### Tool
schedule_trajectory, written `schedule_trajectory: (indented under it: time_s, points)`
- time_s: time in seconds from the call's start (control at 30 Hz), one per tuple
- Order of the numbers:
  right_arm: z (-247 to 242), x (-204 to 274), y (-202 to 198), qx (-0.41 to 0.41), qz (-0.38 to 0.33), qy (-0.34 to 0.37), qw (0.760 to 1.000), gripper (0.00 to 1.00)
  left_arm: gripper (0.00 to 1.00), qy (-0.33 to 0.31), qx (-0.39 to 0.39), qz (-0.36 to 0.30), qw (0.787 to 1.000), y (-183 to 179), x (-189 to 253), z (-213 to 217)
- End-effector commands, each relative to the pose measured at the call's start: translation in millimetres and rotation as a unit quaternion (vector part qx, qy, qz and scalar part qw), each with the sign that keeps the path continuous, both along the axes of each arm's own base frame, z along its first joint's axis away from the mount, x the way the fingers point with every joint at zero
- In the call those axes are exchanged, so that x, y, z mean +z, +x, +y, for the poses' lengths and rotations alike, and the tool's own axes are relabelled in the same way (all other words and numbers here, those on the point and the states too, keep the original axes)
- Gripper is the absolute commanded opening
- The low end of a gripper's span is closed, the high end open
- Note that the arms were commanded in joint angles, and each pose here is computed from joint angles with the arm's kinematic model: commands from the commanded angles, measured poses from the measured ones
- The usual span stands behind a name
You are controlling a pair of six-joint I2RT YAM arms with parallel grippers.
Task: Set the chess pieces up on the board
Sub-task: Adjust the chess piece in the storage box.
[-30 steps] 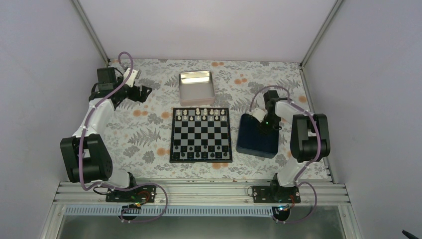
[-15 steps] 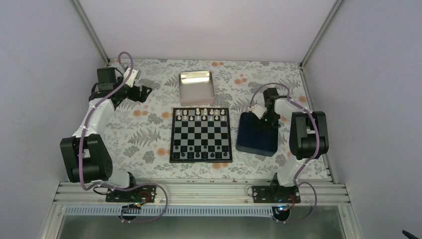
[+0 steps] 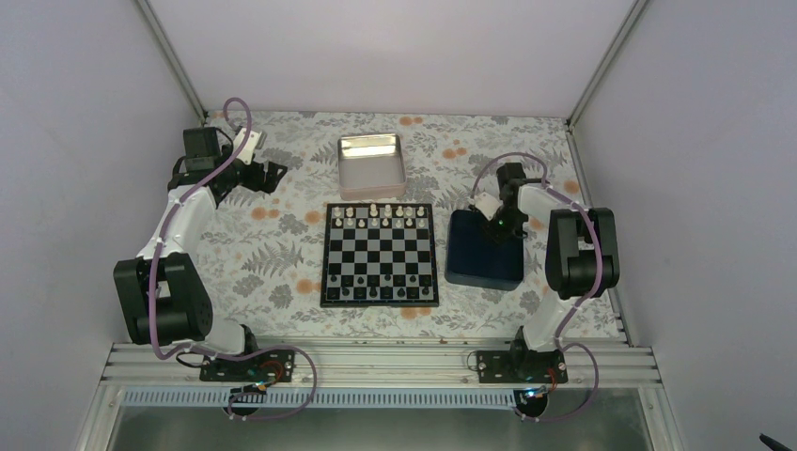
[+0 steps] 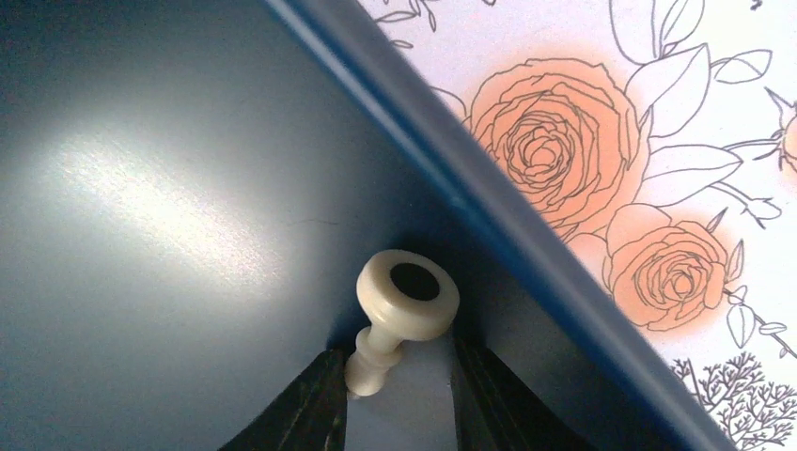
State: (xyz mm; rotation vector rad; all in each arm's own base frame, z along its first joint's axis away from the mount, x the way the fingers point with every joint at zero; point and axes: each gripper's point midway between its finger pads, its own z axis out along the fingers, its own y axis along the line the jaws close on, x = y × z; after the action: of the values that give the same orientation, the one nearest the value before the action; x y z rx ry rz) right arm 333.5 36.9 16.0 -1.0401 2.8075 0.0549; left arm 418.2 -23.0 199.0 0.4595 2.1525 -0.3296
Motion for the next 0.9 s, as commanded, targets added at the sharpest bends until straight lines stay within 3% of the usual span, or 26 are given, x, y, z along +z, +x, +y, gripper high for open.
schedule_trajectory:
  time_s: [0.0,0.2,0.57,0.87]
  points:
    - [10,2,11,-0.003,-0.014,0.019,1.0,0.32,0.98,-0.001,-0.01,-0.013,1.0,-2,7,-1]
    - [14,6,16,0.002,-0.027,0.019,0.999,0.31,0.98,-0.001,-0.011,-0.013,1.0,-2,6,-1]
    - [14,1,16,0.007,-0.031,0.007,0.999,0.09,0.98,-0.002,-0.012,-0.012,1.0,-2,6,-1]
    - [7,29,-14,0.056,0.0,-0.057,0.997,0.07,0.98,-0.005,-0.015,-0.012,1.0,-2,7,-3]
